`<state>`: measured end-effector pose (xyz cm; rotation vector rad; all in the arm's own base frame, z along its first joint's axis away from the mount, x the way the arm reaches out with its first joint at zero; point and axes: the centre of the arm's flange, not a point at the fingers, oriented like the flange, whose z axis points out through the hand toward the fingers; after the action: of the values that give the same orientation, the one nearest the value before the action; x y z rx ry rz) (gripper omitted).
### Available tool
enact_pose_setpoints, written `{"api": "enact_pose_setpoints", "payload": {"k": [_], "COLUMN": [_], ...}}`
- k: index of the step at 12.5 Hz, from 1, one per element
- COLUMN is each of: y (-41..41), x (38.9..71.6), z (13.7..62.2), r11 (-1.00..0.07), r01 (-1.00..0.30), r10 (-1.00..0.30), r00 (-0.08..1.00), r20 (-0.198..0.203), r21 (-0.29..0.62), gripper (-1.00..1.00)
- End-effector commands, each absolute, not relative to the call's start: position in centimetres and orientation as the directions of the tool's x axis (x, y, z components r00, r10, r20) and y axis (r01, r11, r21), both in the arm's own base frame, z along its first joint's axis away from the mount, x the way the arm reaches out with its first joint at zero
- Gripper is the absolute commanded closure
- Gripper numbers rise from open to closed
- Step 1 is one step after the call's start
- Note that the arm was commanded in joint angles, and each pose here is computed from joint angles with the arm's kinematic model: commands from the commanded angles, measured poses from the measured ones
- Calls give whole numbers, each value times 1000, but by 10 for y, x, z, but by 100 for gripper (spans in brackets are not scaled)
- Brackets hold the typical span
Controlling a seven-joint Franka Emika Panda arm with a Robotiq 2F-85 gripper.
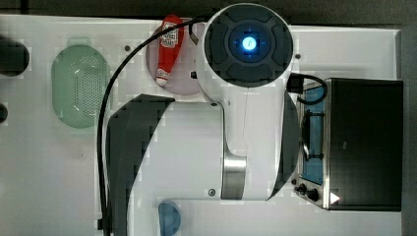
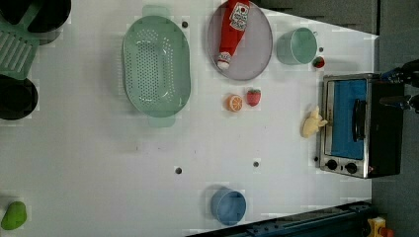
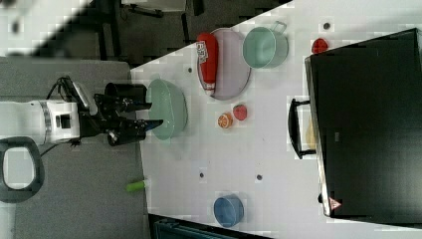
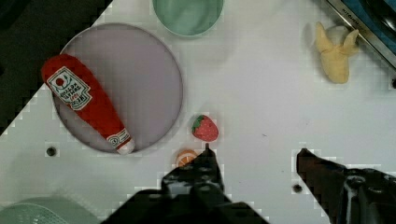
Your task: Drag mug backwards.
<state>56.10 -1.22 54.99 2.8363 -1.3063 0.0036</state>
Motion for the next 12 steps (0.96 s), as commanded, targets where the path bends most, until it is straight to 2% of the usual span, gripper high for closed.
{"api": "enact_pose_setpoints", "payload": {"k": [1,3,7,10,12], "y": [-22,-24,-47,-74,-91], "x": [506,512,556,599,627], "z": [636,629,575,503,450], "r11": [-627,-619,-536,-462,-420], "r01": [-779,-785,-844,-886,-907], "r10": [-779,-785,-844,-886,-906], "r00": [627,619,536,463,422], "r20": [19,17,19,18,38], "r21": [12,15,16,41,41], "gripper": [-59,-99,-100,-100,-100]}}
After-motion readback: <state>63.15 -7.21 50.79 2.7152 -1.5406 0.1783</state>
